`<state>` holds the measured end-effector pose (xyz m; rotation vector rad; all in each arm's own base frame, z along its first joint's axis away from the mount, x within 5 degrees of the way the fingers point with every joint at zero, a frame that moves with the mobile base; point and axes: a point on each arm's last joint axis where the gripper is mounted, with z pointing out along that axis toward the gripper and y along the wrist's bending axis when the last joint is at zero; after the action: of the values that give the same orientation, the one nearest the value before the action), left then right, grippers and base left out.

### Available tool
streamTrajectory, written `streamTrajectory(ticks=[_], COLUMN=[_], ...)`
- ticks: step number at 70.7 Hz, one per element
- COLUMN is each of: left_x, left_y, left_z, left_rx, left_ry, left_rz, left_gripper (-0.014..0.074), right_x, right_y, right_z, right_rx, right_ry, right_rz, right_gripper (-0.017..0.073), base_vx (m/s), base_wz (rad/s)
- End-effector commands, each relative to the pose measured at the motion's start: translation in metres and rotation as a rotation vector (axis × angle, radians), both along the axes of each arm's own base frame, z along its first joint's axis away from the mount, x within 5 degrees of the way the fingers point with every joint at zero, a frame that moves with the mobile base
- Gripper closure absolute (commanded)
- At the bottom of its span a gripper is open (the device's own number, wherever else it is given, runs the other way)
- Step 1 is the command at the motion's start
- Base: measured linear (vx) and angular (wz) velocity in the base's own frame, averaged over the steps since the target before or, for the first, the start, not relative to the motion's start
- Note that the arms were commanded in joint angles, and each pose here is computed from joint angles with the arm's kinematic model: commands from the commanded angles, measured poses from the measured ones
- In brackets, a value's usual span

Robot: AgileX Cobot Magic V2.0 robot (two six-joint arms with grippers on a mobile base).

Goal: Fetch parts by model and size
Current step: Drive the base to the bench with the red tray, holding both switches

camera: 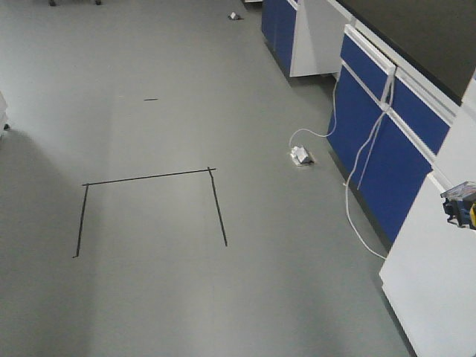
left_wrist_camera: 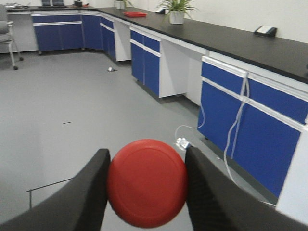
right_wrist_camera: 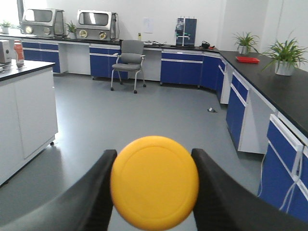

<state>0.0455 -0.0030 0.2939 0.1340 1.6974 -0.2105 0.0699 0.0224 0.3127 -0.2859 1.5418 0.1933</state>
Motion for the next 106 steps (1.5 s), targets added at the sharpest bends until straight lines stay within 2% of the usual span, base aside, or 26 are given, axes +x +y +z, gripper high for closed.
streamTrajectory(ticks=[1,42,106], left_x=[0.0005,0.0005,0.0005], left_y=[-0.0023,-0.0023,-0.0023], left_z=[0.0149,0.0149,0.0149], left_rx=[-0.018,-0.018,-0.018], left_ry=[-0.085,-0.085,-0.085], left_rz=[-0.025,-0.025,-0.025], left_gripper=[0.0599,0.0599,0.0599], right_x=[-0.001,-0.001,-0.001], right_y=[-0.0014,-0.0014,-0.0014], right_z=[0.0163,0.0163,0.0163], right_rx=[0.026,0.026,0.026], right_ry=[-0.104,-0.104,-0.104], right_rz=[-0.013,-0.013,-0.013], right_gripper=[0.0567,0.0567,0.0567], base_vx=[0.11,0.28,0.63], base_wz=[0.42,0.2,0.1])
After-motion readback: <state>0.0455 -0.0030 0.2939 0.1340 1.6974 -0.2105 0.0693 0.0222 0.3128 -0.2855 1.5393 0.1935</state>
